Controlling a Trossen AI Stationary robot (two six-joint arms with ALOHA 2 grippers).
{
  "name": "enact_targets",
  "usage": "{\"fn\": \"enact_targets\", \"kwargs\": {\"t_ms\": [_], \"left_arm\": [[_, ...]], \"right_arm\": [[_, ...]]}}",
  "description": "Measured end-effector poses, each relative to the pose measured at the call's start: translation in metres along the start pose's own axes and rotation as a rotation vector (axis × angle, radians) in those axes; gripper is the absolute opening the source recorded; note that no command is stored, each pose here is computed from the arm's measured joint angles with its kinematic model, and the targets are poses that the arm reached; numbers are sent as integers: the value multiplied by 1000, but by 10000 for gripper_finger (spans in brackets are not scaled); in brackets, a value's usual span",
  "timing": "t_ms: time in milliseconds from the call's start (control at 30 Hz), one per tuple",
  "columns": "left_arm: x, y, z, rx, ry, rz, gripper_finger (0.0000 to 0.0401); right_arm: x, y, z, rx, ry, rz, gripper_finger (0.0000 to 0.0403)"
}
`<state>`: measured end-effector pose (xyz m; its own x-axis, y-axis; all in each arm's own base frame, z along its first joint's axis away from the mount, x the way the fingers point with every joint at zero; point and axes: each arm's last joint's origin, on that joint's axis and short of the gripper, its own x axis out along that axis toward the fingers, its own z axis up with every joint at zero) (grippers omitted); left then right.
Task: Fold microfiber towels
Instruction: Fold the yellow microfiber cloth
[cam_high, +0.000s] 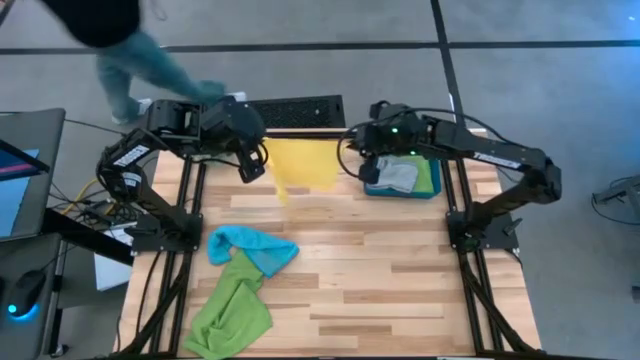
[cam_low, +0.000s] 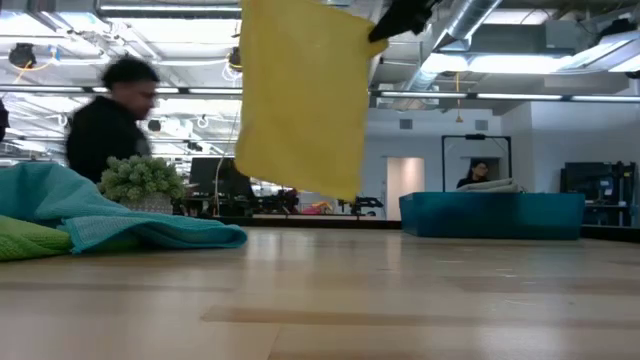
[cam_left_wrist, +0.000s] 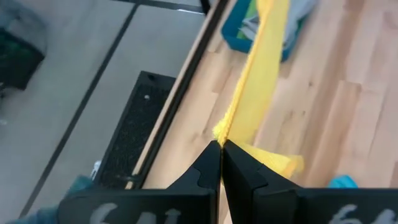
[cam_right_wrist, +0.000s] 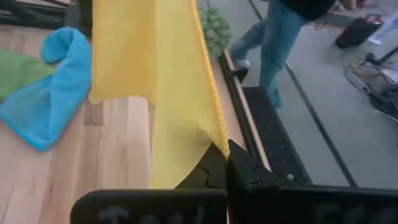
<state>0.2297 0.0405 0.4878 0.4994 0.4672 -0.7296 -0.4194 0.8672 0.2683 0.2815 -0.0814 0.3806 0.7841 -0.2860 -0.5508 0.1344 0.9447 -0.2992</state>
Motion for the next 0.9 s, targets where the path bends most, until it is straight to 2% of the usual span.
{"fn": "enact_targets", "kwargs": {"t_ms": [233,367,633,900], "left_arm": [[1,-3,1,44,-4,-71,0],[9,-8,0,56,27,-102,0],[28,-29,-3,99,71,-170,0],[26,-47,-6,115,64,-224,0]], "right_arm": [[-35,2,-1,53,-9,-32,4],[-57,9,-2,44,-10,-60,4],[-92,30,-5,39,-41,11,4],[-101,45,-18,46,90,84,4]]}}
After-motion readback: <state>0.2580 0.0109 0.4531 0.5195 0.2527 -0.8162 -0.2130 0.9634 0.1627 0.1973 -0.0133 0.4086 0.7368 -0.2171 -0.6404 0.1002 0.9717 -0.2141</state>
